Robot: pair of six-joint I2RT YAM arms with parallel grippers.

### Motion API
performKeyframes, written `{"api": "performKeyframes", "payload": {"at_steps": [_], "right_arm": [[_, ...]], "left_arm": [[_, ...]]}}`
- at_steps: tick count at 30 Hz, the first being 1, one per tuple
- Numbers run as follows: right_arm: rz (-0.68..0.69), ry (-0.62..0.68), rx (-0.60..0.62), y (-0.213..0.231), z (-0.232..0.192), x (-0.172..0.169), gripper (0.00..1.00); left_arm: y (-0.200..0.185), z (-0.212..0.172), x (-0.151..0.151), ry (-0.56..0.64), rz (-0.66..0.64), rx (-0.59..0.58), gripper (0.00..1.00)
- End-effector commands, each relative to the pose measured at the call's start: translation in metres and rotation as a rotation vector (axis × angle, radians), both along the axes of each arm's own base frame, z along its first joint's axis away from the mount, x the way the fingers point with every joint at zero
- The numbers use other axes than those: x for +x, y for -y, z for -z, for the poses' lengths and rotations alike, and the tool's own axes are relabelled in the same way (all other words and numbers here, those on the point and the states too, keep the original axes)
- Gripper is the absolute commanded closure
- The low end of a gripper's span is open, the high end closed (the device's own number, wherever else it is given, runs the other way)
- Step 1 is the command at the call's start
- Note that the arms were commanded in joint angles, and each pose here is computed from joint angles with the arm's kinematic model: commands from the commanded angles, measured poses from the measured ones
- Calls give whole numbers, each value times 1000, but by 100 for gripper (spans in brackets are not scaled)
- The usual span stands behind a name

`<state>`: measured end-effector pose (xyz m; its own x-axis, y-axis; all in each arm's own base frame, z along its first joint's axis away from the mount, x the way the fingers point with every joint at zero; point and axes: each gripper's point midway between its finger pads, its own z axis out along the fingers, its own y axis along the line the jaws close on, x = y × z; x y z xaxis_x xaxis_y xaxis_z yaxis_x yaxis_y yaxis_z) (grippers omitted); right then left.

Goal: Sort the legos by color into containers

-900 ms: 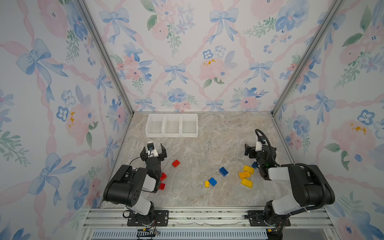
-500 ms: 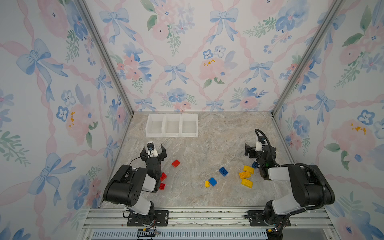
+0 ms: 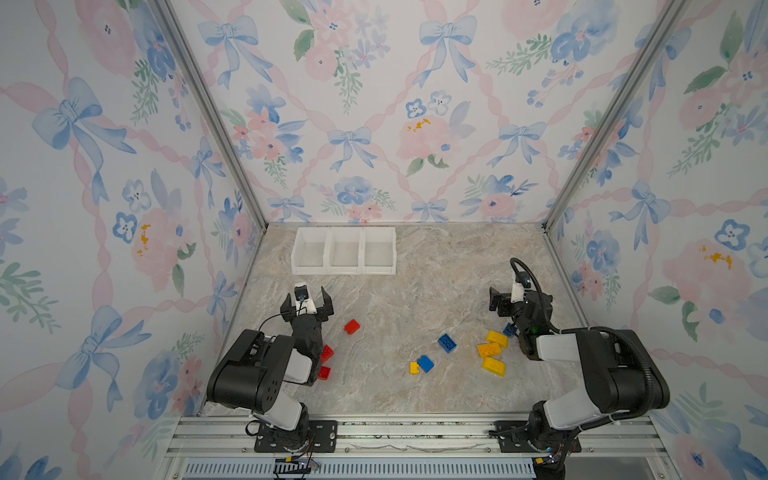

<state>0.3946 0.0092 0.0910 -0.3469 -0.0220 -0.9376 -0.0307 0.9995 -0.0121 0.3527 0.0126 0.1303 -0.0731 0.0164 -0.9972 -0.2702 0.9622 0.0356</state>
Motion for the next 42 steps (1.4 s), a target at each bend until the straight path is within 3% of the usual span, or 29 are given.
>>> {"api": "performKeyframes", "payload": {"at_steps": [1,11,18,23,30,35,42], "right_arm": [[1,20,18,0,-7,6,3],[5,31,14,0,-11,6,3],[15,-148,-44,-6,-50,17,3],[26,-228,-67,-20,-74,20,3],[-39,-313,-5,-50,-94,15,3],[-103,-369,48,-74,-98,4,3],[-137,-410,99,-88,-101,-6,3]], "left_arm": [[0,-2,4,9,3,-8,2],[5,-12,8,12,27,8,5],[20,-44,34,-55,83,0,5],[41,-47,75,-180,152,-60,7],[61,-40,141,-290,183,-102,13],[64,-31,183,-380,147,-80,17],[52,-24,216,-442,77,-63,19]]}}
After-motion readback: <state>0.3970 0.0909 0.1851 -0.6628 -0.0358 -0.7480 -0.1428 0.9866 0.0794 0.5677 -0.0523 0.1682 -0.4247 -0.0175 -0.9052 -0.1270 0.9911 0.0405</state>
